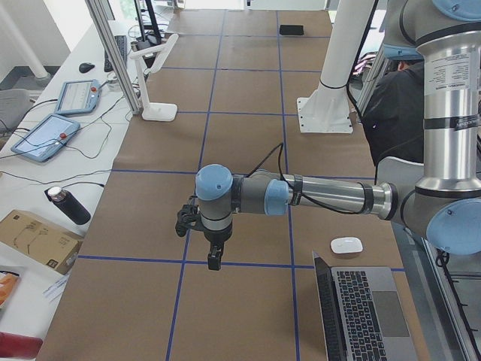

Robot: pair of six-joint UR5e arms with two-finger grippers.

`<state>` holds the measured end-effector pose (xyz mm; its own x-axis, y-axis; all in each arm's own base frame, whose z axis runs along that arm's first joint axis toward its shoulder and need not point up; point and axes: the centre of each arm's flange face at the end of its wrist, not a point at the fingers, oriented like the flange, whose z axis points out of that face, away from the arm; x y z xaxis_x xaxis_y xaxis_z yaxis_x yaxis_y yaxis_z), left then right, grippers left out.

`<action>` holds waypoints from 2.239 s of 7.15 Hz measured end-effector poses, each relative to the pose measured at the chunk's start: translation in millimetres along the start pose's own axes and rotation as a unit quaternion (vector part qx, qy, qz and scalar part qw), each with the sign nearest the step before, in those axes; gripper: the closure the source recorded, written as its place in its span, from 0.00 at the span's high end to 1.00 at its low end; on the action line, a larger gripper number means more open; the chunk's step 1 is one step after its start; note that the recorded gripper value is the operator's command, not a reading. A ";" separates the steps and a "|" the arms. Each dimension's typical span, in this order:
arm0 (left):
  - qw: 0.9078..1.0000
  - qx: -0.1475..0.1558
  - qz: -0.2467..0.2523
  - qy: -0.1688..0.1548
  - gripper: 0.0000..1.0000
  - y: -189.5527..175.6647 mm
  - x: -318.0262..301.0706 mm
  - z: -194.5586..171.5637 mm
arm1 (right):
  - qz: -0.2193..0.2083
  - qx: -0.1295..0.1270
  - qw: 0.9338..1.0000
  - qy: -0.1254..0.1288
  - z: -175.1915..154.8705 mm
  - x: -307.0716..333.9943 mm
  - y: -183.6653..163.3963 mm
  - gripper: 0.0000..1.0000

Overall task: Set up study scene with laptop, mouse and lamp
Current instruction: 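Carry the open silver laptop with the left gripper toward the table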

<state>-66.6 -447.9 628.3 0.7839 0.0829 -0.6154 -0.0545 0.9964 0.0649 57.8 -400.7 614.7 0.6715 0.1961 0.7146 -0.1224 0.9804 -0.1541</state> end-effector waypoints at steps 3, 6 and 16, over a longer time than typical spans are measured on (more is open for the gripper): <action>0.988 -0.024 -0.152 0.004 1.00 28.1 -49.8 -17.0 | -0.005 0.003 1.000 -0.012 -2.8 -5.3 0.9 0.99; 0.919 -0.063 -0.390 -0.005 1.00 70.9 -73.1 -55.4 | -0.004 -0.001 1.000 -0.029 -1.9 -6.9 4.5 0.99; 0.717 -0.162 -0.676 -0.046 1.00 214.2 -94.2 34.2 | -0.007 -0.002 0.999 -0.047 -3.1 -10.1 7.6 0.99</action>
<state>-131.0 -242.8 727.0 0.2911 -0.9502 0.1113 0.6651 0.1174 -0.7374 52.4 -395.2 604.2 0.6018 0.1834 0.7773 -0.1098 0.9830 -0.1468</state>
